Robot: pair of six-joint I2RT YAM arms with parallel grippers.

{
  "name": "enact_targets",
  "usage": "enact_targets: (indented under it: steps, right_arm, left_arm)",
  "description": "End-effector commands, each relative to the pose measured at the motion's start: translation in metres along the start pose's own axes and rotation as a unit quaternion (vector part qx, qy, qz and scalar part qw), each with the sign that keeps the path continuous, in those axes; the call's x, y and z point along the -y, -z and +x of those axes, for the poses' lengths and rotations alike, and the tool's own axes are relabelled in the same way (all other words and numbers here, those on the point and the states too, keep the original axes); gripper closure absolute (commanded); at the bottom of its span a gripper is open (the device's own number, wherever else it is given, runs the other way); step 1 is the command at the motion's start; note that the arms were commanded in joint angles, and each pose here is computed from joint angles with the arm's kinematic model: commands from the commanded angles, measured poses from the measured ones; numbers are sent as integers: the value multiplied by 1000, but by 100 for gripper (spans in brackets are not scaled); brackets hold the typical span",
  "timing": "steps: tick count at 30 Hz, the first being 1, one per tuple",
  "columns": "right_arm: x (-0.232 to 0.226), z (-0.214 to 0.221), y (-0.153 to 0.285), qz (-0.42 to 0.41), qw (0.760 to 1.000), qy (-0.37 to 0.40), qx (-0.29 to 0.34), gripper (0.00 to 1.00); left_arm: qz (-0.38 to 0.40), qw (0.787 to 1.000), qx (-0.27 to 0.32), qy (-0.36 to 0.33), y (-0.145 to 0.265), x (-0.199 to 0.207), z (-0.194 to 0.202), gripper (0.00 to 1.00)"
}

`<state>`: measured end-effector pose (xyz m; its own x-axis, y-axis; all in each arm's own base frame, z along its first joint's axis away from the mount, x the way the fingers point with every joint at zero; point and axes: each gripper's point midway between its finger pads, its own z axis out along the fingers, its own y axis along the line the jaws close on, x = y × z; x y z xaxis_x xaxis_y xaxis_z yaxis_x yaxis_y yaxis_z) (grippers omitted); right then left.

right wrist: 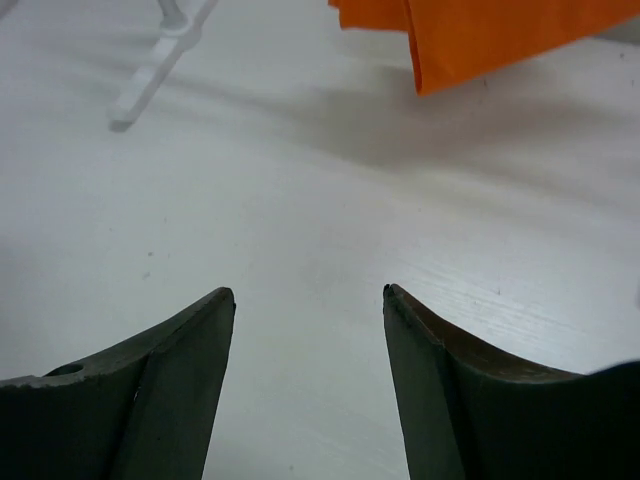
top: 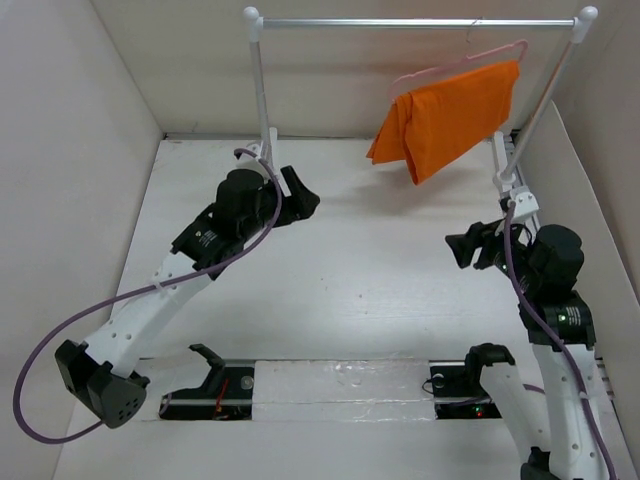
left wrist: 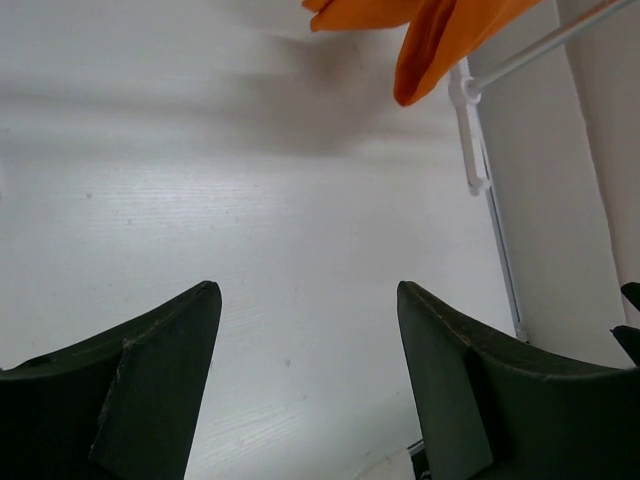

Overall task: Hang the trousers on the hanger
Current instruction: Reset both arms

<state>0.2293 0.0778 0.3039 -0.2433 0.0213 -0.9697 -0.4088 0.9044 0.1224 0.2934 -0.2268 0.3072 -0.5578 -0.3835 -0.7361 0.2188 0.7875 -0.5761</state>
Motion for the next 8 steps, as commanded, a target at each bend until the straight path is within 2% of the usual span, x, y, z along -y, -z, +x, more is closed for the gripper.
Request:
enact_targets:
  steps: [1, 5, 8]
  right_arm:
    - [9, 23, 8, 29, 999, 22, -33, 33]
    - [6, 8, 3, 18, 1000, 21, -12, 33]
    - [5, -11, 2, 16, 1000, 23, 8, 32]
  left_arm:
    - [8, 1000, 21, 9, 12, -4, 0, 33]
    - [22, 1000, 16, 15, 11, -4, 9, 36]
    - [13, 999, 24, 20, 11, -5, 3, 33]
